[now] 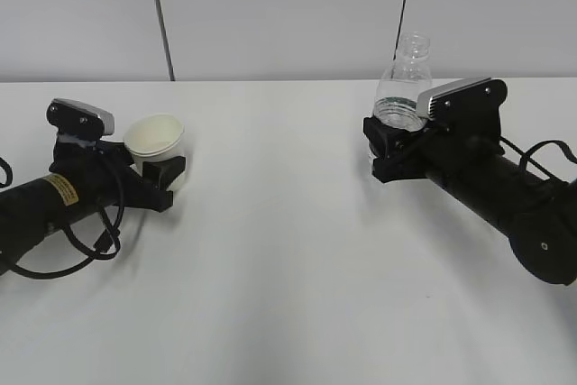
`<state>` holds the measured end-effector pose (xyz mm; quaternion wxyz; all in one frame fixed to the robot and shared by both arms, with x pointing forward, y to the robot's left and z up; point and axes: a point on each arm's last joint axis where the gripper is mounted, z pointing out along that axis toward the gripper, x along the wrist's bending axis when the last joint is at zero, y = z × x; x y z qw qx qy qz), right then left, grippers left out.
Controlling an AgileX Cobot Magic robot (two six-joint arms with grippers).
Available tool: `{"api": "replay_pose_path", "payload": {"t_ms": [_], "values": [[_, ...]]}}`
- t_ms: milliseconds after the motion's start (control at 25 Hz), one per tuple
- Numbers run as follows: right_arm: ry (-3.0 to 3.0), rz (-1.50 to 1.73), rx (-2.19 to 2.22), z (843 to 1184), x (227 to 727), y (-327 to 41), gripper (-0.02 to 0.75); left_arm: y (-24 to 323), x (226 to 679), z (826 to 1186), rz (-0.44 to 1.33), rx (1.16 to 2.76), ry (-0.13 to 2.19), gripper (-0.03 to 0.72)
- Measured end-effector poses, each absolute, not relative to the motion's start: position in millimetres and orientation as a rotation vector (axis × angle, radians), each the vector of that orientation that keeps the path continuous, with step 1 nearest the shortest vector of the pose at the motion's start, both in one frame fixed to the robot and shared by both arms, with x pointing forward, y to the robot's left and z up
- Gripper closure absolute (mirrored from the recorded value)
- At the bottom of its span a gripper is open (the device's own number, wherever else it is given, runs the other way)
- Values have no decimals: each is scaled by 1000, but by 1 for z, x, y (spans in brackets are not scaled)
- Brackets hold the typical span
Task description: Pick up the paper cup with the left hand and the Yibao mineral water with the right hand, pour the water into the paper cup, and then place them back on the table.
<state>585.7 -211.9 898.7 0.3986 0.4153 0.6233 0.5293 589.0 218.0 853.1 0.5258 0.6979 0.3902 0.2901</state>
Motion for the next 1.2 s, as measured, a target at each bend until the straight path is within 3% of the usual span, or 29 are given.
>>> {"api": "replay_pose_path", "payload": {"t_ms": [680,1000,1200], "values": [[1576,1341,1050,899,586,-212,248,223,591,853,722,1666,953,243],[1576,1341,1050,899,586,-212,248,227,592,852,743,1650,1009,119],[1578,1340,1052,898,586,-212,248,228,593,852,748,1644,1021,100]]}}
